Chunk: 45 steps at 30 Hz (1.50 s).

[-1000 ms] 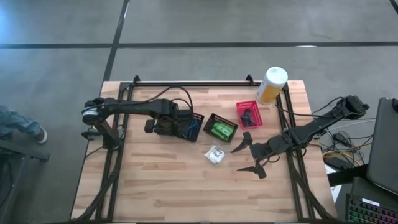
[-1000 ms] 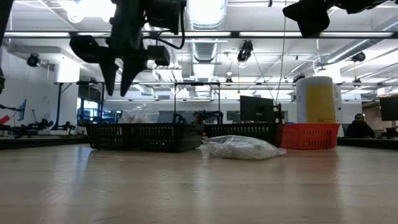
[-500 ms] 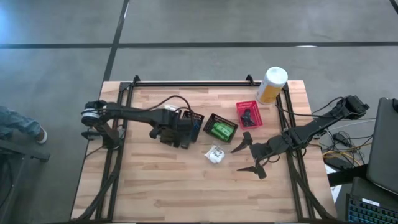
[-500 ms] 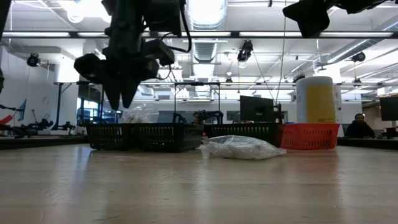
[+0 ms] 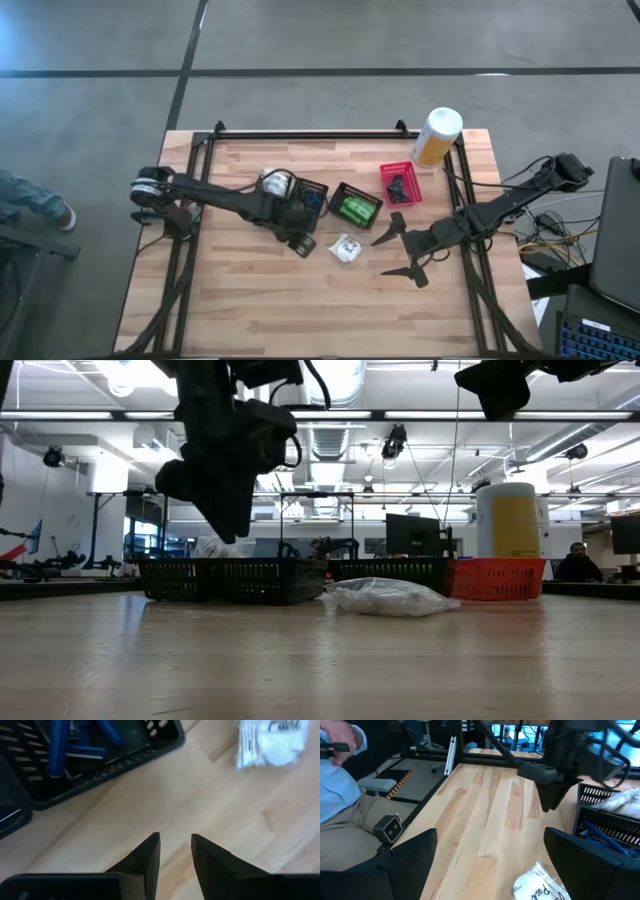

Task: Pick & Place Travel size toiletries
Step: Put the vanity pack into the left black bin

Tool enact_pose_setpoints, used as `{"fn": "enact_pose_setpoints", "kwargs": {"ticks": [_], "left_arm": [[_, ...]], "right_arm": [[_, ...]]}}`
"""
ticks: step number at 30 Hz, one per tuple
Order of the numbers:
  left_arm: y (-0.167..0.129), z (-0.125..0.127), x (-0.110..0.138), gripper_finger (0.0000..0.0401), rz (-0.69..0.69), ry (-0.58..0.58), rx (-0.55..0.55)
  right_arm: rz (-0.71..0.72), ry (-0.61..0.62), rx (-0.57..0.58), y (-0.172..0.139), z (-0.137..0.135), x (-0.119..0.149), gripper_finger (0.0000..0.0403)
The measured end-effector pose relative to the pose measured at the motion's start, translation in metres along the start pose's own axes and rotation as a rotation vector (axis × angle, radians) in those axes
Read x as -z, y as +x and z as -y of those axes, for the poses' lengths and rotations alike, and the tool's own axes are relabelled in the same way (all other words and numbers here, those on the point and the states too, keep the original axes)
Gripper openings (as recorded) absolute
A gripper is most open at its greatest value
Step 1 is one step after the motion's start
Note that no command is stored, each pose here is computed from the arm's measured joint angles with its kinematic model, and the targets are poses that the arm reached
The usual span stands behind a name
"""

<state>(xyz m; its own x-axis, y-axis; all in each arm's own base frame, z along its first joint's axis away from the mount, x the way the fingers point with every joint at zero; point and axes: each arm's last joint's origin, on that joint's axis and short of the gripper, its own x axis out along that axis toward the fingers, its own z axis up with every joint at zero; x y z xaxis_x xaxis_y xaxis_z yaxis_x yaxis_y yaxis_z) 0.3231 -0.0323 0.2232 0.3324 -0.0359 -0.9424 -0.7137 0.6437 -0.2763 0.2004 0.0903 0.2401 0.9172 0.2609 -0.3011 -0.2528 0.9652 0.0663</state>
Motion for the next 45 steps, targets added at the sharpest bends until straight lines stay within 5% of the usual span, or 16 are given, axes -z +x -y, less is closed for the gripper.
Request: {"fn": "enact_pose_setpoints", "kwargs": {"ticks": [8,21,28,35,41,45], "left_arm": [[0.000,0.017,0.010,0.0115,0.079,0.066,0.057],[0.028,0.018,0.044,0.0115,0.197,0.473,0.035],[0.063,0.002,0.062,0.0115,0.336,0.437,0.202],[0.076,-0.017,0.071,0.0115,0.582,0.572,0.388],[0.074,-0.020,0.069,0.0115,0.689,0.428,0.367],[0.072,-0.011,0.064,0.0115,0.689,0.430,0.389]], "right_arm": [[0.000,0.000,0.000,0.000,0.000,0.000,0.0364],[0.000,0.000,0.000,0.000,0.000,0.000,0.0364],[0.000,0.000,0.000,0.000,0.000,0.000,0.0364],[0.000,0.000,0.000,0.000,0.000,0.000,0.0364],[0.000,0.000,0.000,0.000,0.000,0.000,0.0364],[-0.001,0.000,0.000,0.000,0.000,0.000,0.0364]]}}
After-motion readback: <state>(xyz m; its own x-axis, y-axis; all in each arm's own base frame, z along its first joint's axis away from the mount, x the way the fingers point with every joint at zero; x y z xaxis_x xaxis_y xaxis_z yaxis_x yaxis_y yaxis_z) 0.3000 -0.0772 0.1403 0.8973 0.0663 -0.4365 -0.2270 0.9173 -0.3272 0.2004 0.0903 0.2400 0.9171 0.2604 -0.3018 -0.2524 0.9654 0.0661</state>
